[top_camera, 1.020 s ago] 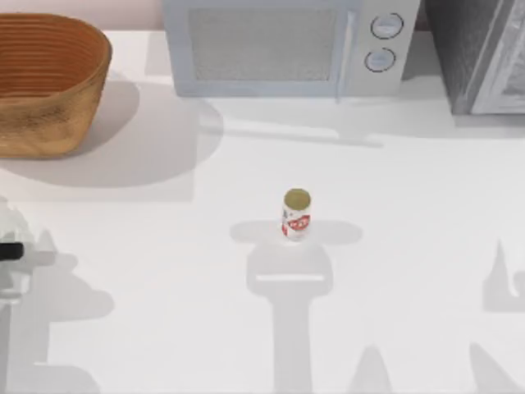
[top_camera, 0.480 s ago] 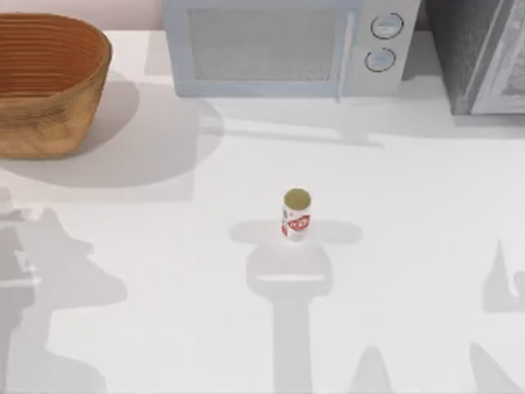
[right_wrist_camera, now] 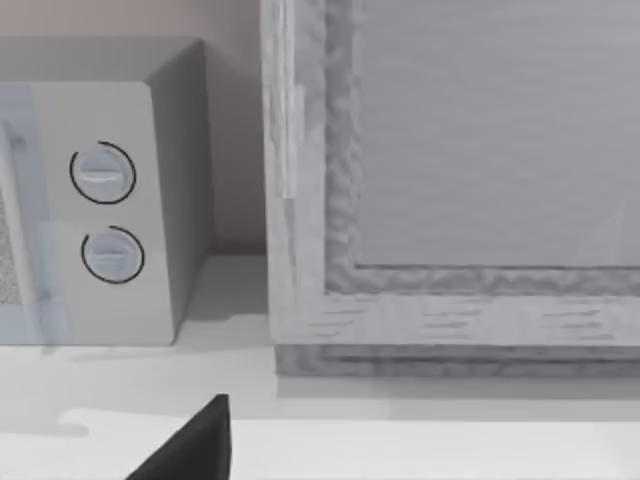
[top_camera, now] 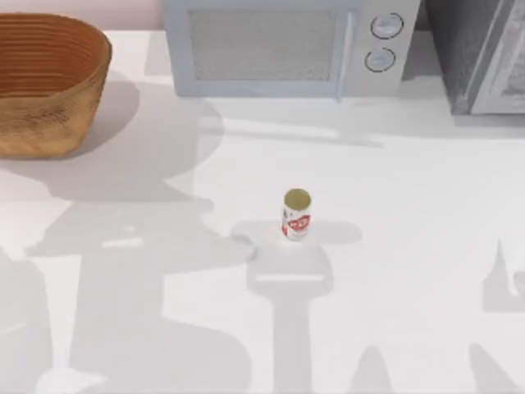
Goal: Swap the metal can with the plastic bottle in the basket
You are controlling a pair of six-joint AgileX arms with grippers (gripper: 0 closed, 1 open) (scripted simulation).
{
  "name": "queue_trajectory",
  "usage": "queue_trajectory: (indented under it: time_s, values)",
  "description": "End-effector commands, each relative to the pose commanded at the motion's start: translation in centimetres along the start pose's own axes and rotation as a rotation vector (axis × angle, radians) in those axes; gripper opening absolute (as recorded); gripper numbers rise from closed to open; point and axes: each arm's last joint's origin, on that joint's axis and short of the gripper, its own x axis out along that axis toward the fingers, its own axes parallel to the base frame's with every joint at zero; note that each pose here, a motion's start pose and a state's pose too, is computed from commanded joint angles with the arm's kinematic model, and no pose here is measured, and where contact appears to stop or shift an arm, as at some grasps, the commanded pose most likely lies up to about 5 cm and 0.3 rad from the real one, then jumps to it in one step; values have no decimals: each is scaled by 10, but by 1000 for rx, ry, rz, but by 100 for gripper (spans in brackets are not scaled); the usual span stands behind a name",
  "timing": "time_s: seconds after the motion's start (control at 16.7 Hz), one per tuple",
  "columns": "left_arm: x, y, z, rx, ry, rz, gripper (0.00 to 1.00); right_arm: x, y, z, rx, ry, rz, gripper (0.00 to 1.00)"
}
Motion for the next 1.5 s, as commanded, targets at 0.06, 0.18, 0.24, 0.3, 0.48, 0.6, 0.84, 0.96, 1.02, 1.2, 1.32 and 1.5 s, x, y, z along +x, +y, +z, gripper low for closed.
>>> queue_trajectory:
  time_s: [0.06,0.18,0.24,0.3,0.48,0.6,0.84,0.96,1.02,1.2,1.32,1.5]
  values:
    - [6,-5,12,-23,31,-14,0,0,0,0,0,0,0,100]
    - [16,-21,33,-69,90,-44,0,0,0,0,0,0,0,100]
    - [21,-30,41,-92,118,-58,0,0,0,0,0,0,0,100]
    - [26,-39,48,-112,144,-72,0,0,0,0,0,0,0,100]
    - [37,-64,60,-156,205,-107,0,0,0,0,0,0,0,100]
    - [40,-70,62,-166,220,-115,0,0,0,0,0,0,0,100]
    - [39,-69,61,-164,219,-114,0,0,0,0,0,0,0,100]
    - [44,-70,62,-163,206,-113,0,0,0,0,0,0,0,100]
    - [49,-71,59,-163,199,-112,0,0,0,0,0,0,0,100]
    - [74,-78,29,-167,237,-116,0,0,0,0,0,0,0,100]
    - [85,-81,20,-166,227,-115,0,0,0,0,0,0,0,100]
    - [88,-83,20,-166,220,-115,0,0,0,0,0,0,0,100]
